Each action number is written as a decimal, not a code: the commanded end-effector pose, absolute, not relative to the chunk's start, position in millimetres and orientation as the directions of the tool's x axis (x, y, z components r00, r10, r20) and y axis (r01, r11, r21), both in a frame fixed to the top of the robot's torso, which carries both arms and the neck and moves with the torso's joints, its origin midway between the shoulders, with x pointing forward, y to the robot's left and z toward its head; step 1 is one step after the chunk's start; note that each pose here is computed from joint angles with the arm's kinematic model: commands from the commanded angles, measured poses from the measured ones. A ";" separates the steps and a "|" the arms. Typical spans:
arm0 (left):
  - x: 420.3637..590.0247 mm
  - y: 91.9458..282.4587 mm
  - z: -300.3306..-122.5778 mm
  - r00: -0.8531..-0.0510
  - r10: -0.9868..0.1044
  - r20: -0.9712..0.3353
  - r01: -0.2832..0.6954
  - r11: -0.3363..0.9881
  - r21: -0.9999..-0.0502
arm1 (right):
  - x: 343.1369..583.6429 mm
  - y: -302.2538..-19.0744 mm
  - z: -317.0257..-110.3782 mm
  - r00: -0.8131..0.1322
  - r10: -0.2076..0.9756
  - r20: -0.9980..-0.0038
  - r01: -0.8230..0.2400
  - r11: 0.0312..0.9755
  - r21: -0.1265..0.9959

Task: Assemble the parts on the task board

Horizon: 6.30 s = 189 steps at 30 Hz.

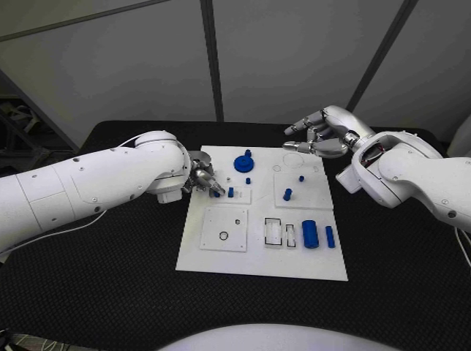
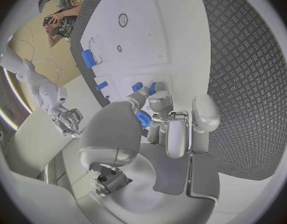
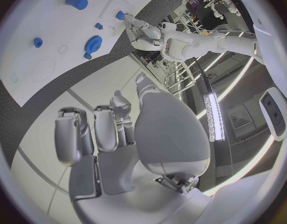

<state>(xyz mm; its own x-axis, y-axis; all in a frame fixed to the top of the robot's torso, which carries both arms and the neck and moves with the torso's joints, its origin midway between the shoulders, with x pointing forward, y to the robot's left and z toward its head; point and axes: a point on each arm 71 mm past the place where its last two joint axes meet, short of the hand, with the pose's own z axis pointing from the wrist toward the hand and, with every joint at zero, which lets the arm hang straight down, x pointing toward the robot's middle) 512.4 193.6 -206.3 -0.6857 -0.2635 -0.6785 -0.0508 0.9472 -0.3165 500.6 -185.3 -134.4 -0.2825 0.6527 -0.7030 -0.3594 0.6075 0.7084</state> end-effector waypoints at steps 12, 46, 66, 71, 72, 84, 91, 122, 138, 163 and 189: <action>512.7 193.8 -211.9 -0.704 -0.242 -0.667 -0.055 0.956 -0.288 | 500.1 -185.6 -133.0 -0.284 0.649 -0.706 -0.364 0.608 0.705; 514.0 201.7 -208.7 -0.665 -0.284 -0.691 -0.084 0.947 -0.309 | 500.2 -186.4 -134.2 -0.293 0.640 -0.710 -0.356 0.616 0.703; 517.7 207.1 -195.7 -0.599 -0.352 -0.719 -0.092 0.922 -0.375 | 502.0 -186.9 -135.3 -0.294 0.638 -0.711 -0.352 0.620 0.701; 518.9 211.2 -189.8 -0.573 -0.400 -0.715 -0.112 0.903 -0.416 | 502.4 -186.5 -135.4 -0.293 0.639 -0.711 -0.352 0.620 0.701; 519.2 212.1 -188.4 -0.567 -0.409 -0.715 -0.114 0.899 -0.424 | 502.4 -186.4 -135.4 -0.294 0.639 -0.711 -0.352 0.620 0.702; 526.0 193.7 -168.2 -0.474 -0.560 -0.679 0.071 0.745 -0.664 | 503.2 -186.6 -135.3 -0.288 0.641 -0.711 -0.353 0.619 0.701; 525.9 167.1 -162.1 -0.396 -0.489 -0.777 0.324 0.717 -0.616 | 503.6 -186.4 -135.4 -0.286 0.642 -0.711 -0.354 0.619 0.701; 533.7 126.4 -201.0 -0.324 -0.094 -0.941 0.521 0.813 -0.261 | 503.0 -182.8 -135.5 -0.290 0.638 -0.713 -0.361 0.617 0.699; 534.9 121.9 -210.3 -0.361 -0.068 -0.930 0.515 0.817 -0.260 | 502.9 -181.5 -135.5 -0.292 0.636 -0.714 -0.362 0.617 0.699; 539.1 118.5 -218.9 -0.385 -0.052 -0.922 0.498 0.829 -0.254 | 502.3 -179.6 -135.5 -0.297 0.634 -0.714 -0.364 0.616 0.699; 533.3 142.1 -187.0 -0.306 -0.244 -0.920 0.476 0.798 -0.370 | 504.7 -179.9 -136.3 -0.294 0.635 -0.715 -0.365 0.617 0.697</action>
<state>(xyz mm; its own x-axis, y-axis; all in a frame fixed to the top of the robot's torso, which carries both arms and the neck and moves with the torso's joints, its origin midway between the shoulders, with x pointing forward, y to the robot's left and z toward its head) 534.1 142.1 -188.6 -0.3087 -0.1954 -0.9309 0.4856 0.8092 -0.3308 505.0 -181.6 -137.7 -0.2915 0.6376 -0.7131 -0.3527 0.6213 0.6997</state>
